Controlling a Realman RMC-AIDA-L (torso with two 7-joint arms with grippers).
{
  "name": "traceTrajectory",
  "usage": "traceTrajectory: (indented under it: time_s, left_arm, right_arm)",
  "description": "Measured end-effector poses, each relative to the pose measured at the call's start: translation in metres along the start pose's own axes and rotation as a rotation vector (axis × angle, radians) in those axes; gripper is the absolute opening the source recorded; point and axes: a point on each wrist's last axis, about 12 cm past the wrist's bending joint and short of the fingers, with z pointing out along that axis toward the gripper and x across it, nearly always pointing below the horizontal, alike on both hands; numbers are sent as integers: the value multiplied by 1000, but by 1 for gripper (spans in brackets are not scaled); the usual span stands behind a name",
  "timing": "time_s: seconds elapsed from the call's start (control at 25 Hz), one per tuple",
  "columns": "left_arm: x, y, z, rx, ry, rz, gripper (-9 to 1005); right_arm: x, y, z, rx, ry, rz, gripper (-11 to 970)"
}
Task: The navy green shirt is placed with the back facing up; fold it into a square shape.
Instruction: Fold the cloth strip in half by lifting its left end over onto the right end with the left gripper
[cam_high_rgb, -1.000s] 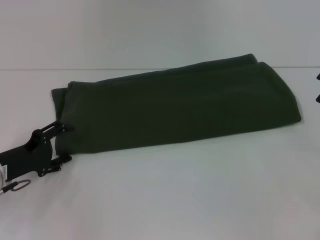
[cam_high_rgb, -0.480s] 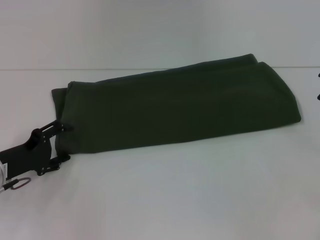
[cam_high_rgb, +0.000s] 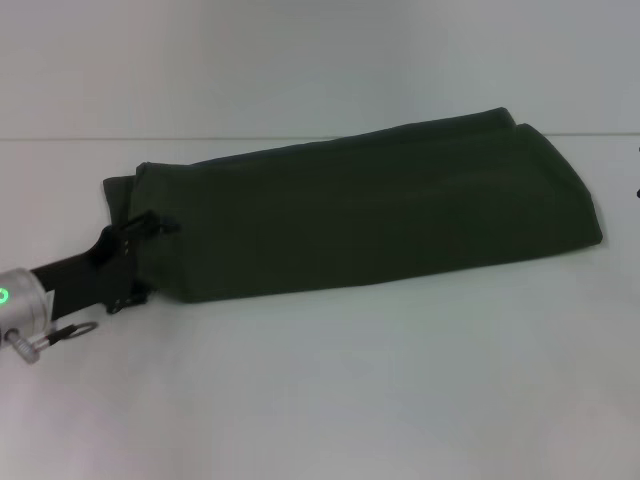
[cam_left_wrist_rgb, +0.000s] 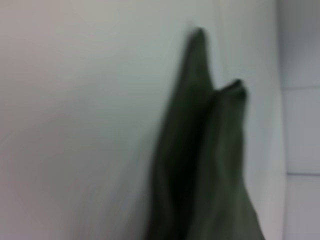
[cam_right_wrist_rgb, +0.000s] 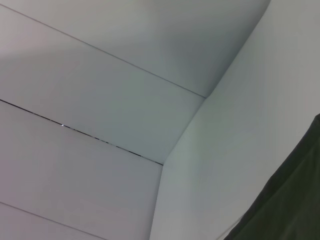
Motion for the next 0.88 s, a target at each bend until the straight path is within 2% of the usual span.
traceTrajectory:
  time_s: [0.16,0.4,0.56,0.72,0.88]
  left_arm:
    - [2,-9,2,48,27,62,857]
    - [5,5,-5,-1,37,-4,849]
    - [6,9,-6,-22,42,-20,844]
    - [5,12,-5,-36,24,-28,838]
    - [0,8,0,-43,-23,-18,832]
  right_arm:
    - [0,-1,-2,1,-5,3,927]
    - [1,-2,-3,5,-6,7,927]
    - [2,-2,-2,1,-3,8,927]
    - [3,-2,-2,-1,-1,11,927]
    - [3,-2,-2,-2,-1,12,927]
